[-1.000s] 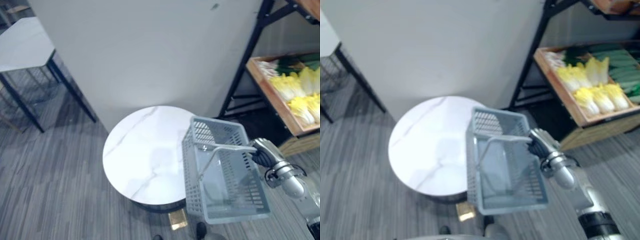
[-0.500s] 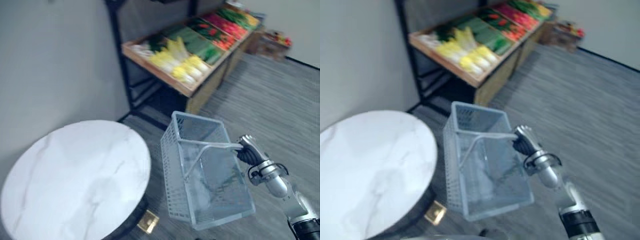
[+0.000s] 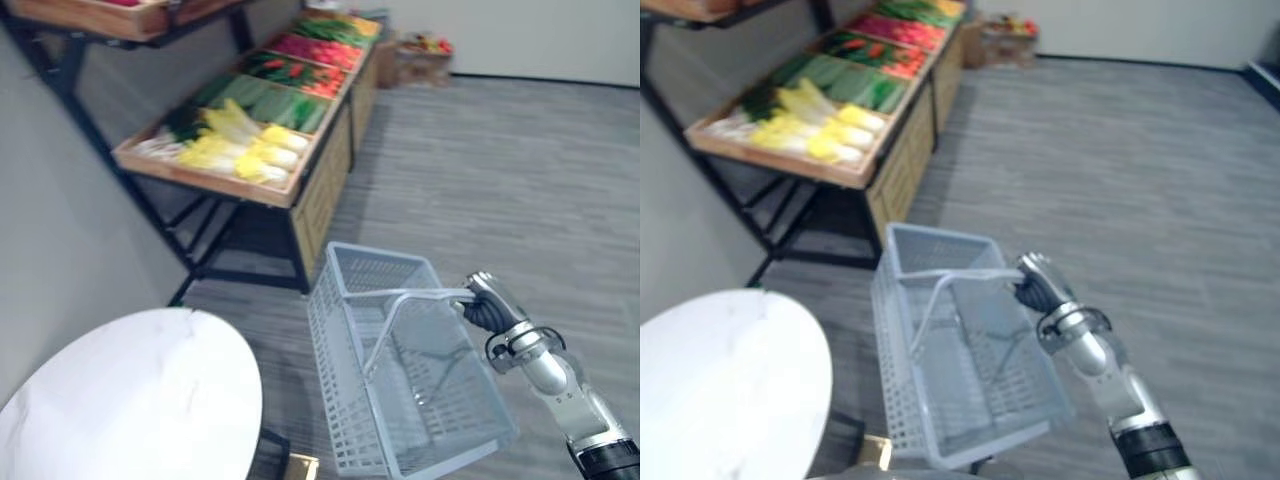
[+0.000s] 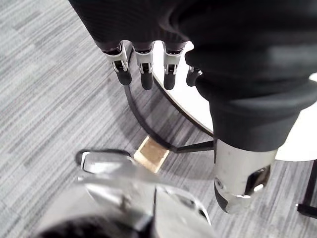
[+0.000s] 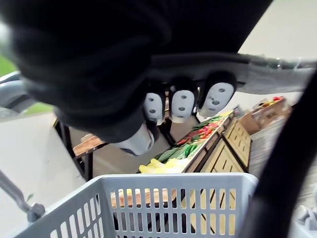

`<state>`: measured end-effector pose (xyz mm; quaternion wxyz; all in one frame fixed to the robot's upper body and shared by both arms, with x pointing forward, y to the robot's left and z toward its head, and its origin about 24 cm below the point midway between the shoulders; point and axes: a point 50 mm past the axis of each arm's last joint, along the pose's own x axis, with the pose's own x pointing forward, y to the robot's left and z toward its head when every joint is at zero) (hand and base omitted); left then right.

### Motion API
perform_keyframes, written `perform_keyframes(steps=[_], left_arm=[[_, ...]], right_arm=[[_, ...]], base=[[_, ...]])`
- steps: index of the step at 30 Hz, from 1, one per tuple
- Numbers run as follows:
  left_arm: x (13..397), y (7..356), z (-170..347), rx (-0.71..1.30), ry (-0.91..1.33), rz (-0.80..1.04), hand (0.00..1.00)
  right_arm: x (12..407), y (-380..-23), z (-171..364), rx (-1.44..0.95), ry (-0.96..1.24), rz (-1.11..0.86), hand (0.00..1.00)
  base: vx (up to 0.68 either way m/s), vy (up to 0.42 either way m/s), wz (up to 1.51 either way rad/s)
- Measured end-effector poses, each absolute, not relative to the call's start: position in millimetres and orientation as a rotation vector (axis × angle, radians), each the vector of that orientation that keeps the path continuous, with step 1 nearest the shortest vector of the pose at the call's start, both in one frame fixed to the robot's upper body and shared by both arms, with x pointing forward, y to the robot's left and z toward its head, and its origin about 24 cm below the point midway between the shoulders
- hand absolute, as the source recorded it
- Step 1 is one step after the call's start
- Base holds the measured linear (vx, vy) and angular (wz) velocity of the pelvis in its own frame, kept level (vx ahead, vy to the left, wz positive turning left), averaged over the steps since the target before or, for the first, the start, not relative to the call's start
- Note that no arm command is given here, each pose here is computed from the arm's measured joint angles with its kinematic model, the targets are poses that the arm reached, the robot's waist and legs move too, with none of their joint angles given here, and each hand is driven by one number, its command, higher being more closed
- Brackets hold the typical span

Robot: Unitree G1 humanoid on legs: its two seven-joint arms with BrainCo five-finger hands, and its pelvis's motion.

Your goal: Pick vegetable in the basket

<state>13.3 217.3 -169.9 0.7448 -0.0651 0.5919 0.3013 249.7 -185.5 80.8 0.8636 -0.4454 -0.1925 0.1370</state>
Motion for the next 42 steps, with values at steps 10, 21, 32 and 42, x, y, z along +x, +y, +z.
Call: perform_keyframes(steps=[10,21,32,42], left_arm=[[16.4,220.3,-168.4,-0.134,1.276,0.650,0.00],[29.6,228.7,-165.0,-0.036,1.227,0.549,0.00],[31.1,226.7,-165.2,0.033,1.231,0.467,0.00],[1.3,208.9,-169.9,-0.070,1.314,0.548,0.00]], right_arm=[[245.6,-163.0,63.4,-0.967,-0.365,0.389,1.00],[228.7,-189.4,54.7,-0.956,-0.280,0.278,1.00],[229.1,-198.1,57.8,-0.960,-0.277,0.256,1.00],[234.9,-191.2,56.0,-0.982,-0.240,0.350,1.00]], base=[[0.09,0.138,-0.54],[0.00,0.012,-0.17],[0.25,-0.141,0.44],[0.50,-0.189,0.24]])
